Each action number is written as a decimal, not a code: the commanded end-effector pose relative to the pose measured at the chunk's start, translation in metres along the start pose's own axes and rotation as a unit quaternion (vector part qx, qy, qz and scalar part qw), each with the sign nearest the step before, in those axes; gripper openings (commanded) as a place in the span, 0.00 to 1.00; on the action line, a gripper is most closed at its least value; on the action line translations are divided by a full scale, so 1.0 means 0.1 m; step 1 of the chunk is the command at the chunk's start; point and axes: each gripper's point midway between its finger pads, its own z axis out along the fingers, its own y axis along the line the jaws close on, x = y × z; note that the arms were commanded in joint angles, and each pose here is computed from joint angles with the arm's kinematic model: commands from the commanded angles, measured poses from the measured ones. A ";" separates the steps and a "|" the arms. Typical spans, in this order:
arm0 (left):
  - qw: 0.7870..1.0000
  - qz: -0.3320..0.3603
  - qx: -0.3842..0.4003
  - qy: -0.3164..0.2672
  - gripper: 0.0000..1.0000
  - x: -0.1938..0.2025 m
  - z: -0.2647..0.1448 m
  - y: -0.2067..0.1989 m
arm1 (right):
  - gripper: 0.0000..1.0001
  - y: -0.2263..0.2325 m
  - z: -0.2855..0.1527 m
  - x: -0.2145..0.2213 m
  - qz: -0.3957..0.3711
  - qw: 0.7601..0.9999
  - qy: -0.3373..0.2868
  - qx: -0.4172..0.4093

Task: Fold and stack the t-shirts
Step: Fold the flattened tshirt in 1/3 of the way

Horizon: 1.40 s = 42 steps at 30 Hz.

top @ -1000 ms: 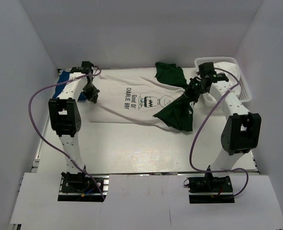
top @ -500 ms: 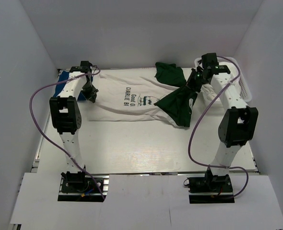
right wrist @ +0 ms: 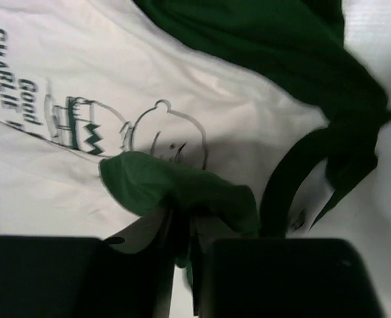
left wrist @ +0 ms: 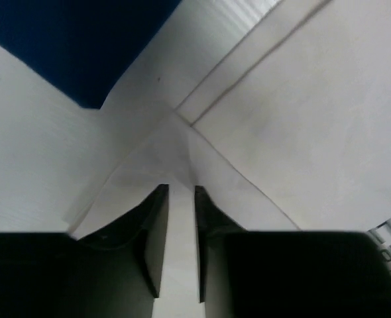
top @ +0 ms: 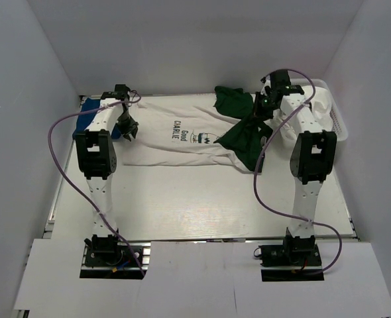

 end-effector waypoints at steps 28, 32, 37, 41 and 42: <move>0.994 0.079 0.063 0.040 1.00 0.90 0.00 0.07 | 0.84 -0.54 -0.38 1.88 -0.059 0.991 0.083 0.087; 0.995 0.081 0.040 0.035 1.00 0.90 0.07 0.16 | 0.83 -0.52 -0.21 1.66 -0.080 0.992 0.062 0.074; 0.996 0.084 0.005 0.035 1.00 0.92 0.20 0.28 | 0.47 -0.59 0.00 1.63 -0.090 0.990 0.087 0.073; 0.996 0.080 -0.021 0.027 1.00 0.86 0.25 0.40 | 0.11 -0.72 -0.07 1.72 -0.090 0.985 0.098 0.106; 0.996 0.081 -0.024 0.031 1.00 0.88 0.29 0.41 | 0.06 -0.82 -0.11 1.72 -0.094 0.982 0.095 0.135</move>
